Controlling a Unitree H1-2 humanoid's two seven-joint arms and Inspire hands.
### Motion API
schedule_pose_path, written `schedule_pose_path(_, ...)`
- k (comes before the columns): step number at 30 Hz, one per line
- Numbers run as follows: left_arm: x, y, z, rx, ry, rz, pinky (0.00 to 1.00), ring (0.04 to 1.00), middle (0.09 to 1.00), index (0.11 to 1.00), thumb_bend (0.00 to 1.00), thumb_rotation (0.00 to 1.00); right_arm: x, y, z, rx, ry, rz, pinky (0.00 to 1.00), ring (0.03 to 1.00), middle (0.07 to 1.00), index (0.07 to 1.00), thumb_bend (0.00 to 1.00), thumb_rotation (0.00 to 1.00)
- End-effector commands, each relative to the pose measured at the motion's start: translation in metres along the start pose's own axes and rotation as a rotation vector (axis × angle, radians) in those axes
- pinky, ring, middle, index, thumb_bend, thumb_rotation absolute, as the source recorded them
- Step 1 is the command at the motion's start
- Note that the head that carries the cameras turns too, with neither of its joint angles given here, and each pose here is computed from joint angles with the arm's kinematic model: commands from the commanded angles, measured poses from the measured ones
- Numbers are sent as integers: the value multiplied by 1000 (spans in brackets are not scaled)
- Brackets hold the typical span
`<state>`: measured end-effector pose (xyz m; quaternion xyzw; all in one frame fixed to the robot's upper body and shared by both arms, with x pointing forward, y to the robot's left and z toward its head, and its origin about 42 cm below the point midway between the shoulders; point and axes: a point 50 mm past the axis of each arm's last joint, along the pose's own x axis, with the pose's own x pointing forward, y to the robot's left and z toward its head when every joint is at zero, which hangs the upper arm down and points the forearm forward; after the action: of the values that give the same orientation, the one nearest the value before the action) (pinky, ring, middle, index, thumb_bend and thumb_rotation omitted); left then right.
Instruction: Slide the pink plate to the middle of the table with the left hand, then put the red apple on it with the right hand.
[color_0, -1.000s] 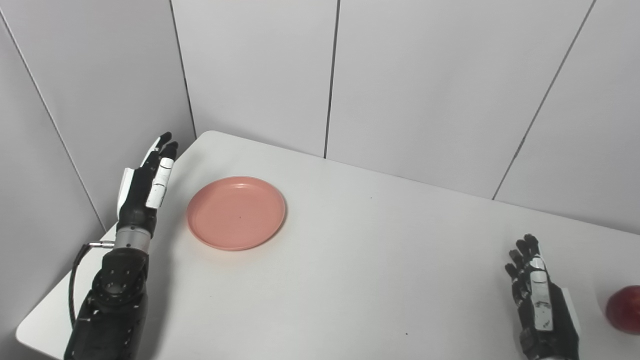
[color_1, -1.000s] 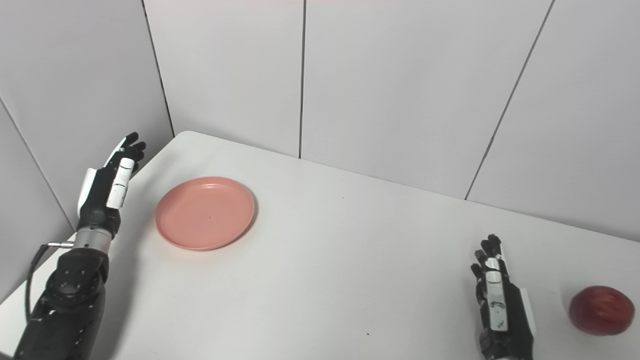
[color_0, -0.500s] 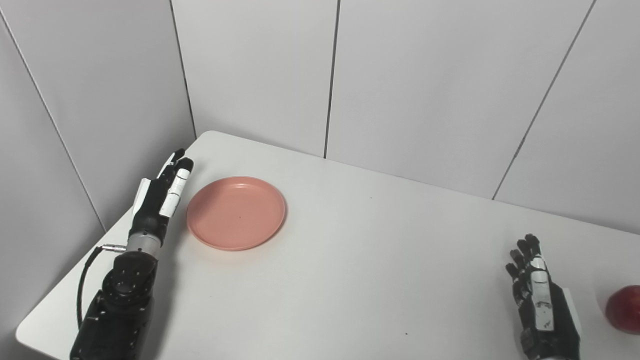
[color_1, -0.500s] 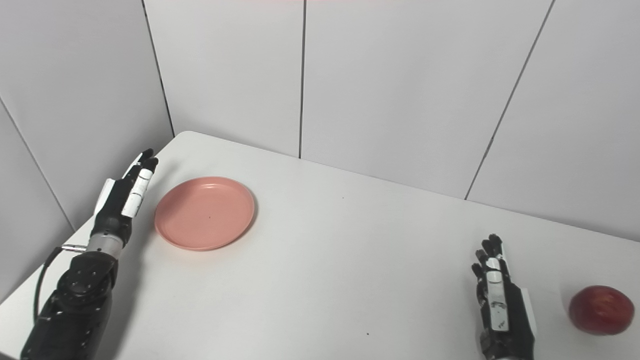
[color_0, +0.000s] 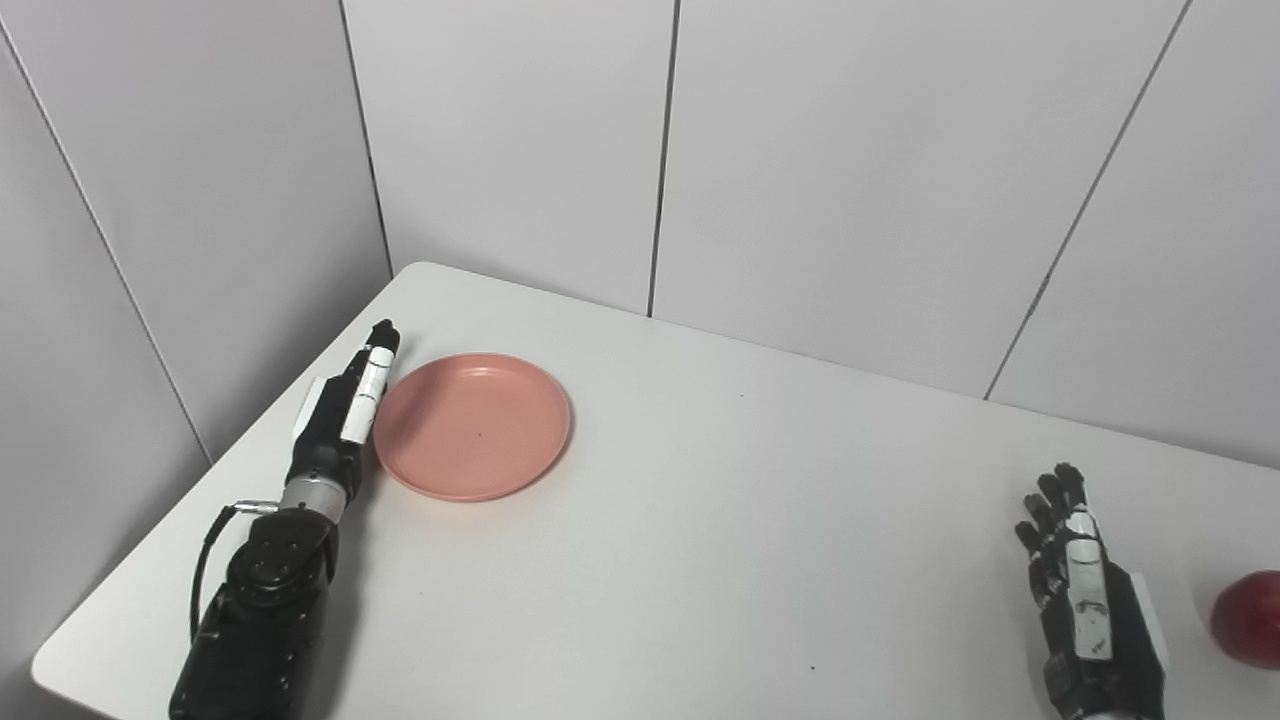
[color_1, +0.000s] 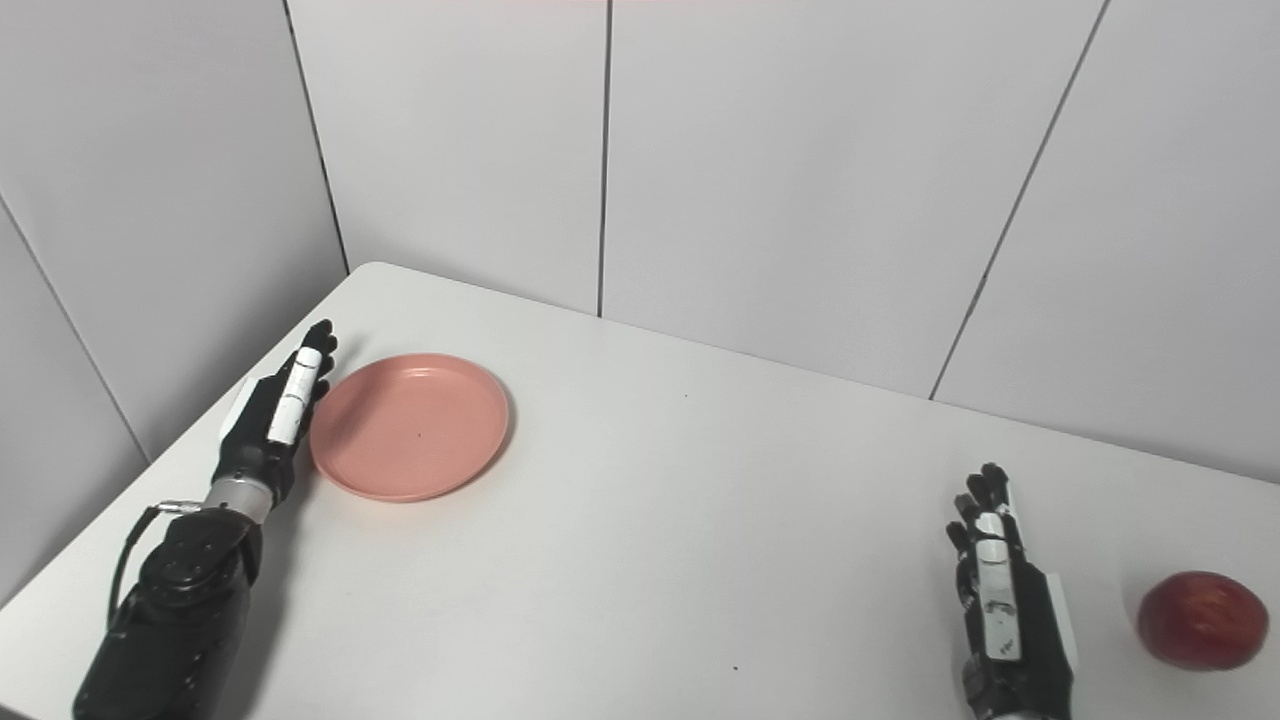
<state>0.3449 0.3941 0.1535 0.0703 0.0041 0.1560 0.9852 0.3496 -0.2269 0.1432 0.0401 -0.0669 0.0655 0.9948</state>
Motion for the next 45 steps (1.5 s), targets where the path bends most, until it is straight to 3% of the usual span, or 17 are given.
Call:
schedule_pose_path(1,13,4,19,4,-66,-1,1000,1000,995,974,702,1000,9,-1,20,-17,-91,4,1000,1000,995,1000,648,921)
schedule_pose_path(25,17,-3,10,39,-57,-59,1000,1000,1000,996,781,1000,8,-5,22,-21,-92,-11,1000,1000,988,1000,621,922)
schedule_pose_path(34,16,-25,16,-16,-62,-93,1000,1000,993,981,764,1000,8,-5,24,-32,-97,-23,1000,997,979,995,634,915)
schedule_pose_path(45,7,-71,23,-7,-48,-199,1000,1000,1000,990,699,1000,9,-4,27,-35,-114,-20,1000,992,978,995,639,921)
